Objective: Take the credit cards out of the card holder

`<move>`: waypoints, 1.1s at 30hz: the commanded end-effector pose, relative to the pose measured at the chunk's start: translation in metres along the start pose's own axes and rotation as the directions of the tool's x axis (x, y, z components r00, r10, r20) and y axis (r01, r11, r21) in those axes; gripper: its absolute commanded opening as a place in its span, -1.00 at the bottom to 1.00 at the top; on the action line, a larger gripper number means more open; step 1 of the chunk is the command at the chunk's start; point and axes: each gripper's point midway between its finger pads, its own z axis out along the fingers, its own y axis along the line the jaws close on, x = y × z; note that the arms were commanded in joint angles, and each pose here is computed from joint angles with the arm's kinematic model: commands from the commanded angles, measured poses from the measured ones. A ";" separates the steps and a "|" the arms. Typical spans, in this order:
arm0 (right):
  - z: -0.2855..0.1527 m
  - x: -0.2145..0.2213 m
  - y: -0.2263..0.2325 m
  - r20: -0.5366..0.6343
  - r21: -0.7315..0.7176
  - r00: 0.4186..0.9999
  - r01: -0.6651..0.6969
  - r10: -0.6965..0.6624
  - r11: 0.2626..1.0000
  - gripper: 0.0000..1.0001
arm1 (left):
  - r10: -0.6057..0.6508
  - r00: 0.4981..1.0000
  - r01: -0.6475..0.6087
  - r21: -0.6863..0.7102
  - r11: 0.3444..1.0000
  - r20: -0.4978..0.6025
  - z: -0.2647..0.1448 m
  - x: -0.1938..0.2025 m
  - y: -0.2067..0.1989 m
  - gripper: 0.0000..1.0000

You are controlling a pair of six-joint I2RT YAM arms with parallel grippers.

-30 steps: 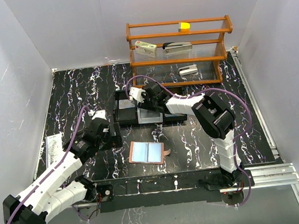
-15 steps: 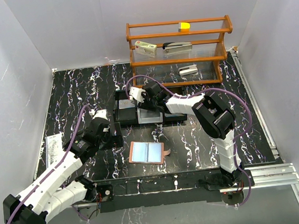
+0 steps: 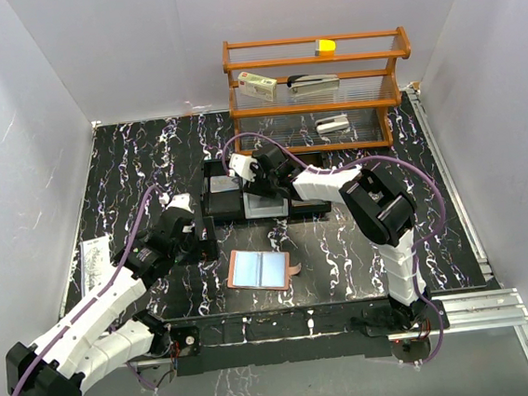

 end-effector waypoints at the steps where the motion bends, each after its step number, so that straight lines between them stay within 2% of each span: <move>1: -0.009 -0.011 -0.015 0.018 0.025 1.000 -0.017 0.017 1.000 0.31 | 0.015 1.000 -0.015 0.028 1.000 0.002 -0.001 -0.003 -0.006 0.97; 6: -0.015 -0.018 -0.019 0.044 0.026 0.999 -0.033 0.031 0.999 0.34 | 0.018 1.000 -0.017 0.040 0.999 -0.010 0.001 -0.001 -0.008 0.97; 14: -0.052 -0.055 -0.041 0.180 0.060 0.979 -0.112 0.100 0.992 0.40 | 0.004 1.000 -0.003 0.068 0.998 -0.019 0.002 0.001 -0.014 0.97; 17: -0.073 -0.067 -0.048 0.240 0.071 0.957 -0.186 0.164 0.980 0.41 | -0.019 0.999 0.021 0.083 0.996 -0.028 0.003 0.003 -0.017 0.97; 19: -0.096 -0.078 -0.055 0.304 0.073 0.917 -0.294 0.260 0.953 0.42 | -0.036 0.999 0.039 0.101 0.994 -0.037 0.005 0.006 -0.020 0.97; 21: -0.125 -0.089 -0.062 0.393 0.060 0.835 -0.441 0.385 0.895 0.46 | -0.056 0.997 0.062 0.133 0.989 -0.046 0.005 0.009 -0.027 0.97; 24: -0.156 -0.082 -0.065 0.438 0.002 0.587 -0.759 0.681 0.652 0.62 | -0.089 0.994 0.100 0.206 0.974 -0.060 0.005 0.010 -0.041 0.96; 27: -0.170 -0.066 -0.045 0.324 -0.086 0.342 -0.918 0.882 0.387 0.62 | -0.112 0.989 0.133 0.266 0.955 -0.092 0.007 0.015 -0.054 0.89; 29: -0.179 -0.063 -0.016 0.209 -0.163 0.233 -0.949 0.950 0.269 0.58 | -0.109 0.986 0.141 0.290 0.946 -0.125 0.010 0.020 -0.060 0.84; 31: -0.186 -0.059 0.013 0.100 -0.228 0.128 -0.962 0.987 0.148 0.45 | -0.098 0.982 0.144 0.306 0.941 -0.159 0.013 0.025 -0.065 0.79; 33: -0.192 -0.051 0.038 0.012 -0.248 0.030 -0.968 0.999 0.032 0.36 | -0.087 0.979 0.143 0.323 0.936 -0.182 0.015 0.027 -0.070 0.76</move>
